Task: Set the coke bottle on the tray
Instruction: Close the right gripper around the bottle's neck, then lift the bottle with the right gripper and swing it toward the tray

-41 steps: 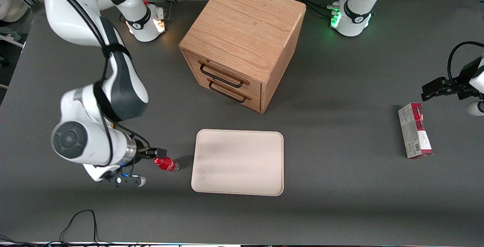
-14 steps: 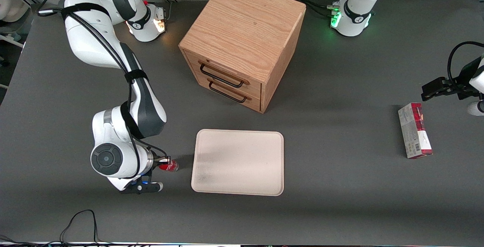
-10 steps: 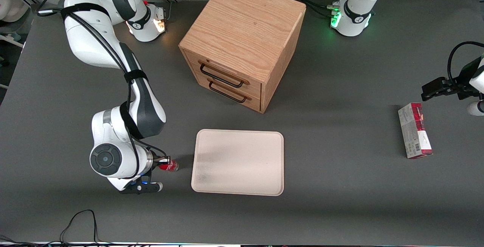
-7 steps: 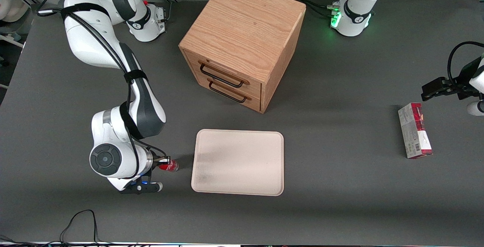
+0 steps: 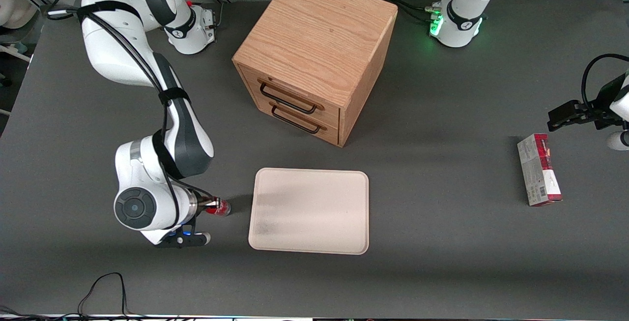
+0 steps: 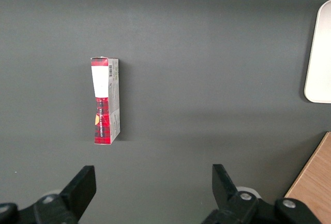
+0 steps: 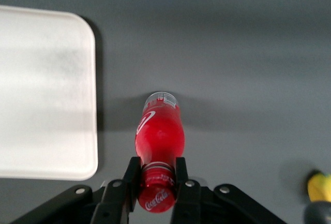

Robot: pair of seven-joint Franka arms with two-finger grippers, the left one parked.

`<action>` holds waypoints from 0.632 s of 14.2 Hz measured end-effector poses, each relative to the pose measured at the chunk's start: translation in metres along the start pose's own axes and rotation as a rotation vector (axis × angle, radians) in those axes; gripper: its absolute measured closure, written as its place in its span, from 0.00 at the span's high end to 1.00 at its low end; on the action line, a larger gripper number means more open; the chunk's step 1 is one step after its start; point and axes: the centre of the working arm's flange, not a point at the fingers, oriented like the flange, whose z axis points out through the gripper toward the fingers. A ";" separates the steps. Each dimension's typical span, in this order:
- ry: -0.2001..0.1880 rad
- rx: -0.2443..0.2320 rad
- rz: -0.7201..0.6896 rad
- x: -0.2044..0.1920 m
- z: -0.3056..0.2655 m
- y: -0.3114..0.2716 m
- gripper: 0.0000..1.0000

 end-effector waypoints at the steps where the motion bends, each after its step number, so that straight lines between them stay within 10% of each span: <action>1: -0.018 0.006 0.003 -0.008 -0.015 0.003 0.31; 9: -0.045 0.030 0.017 -0.101 -0.170 0.042 0.31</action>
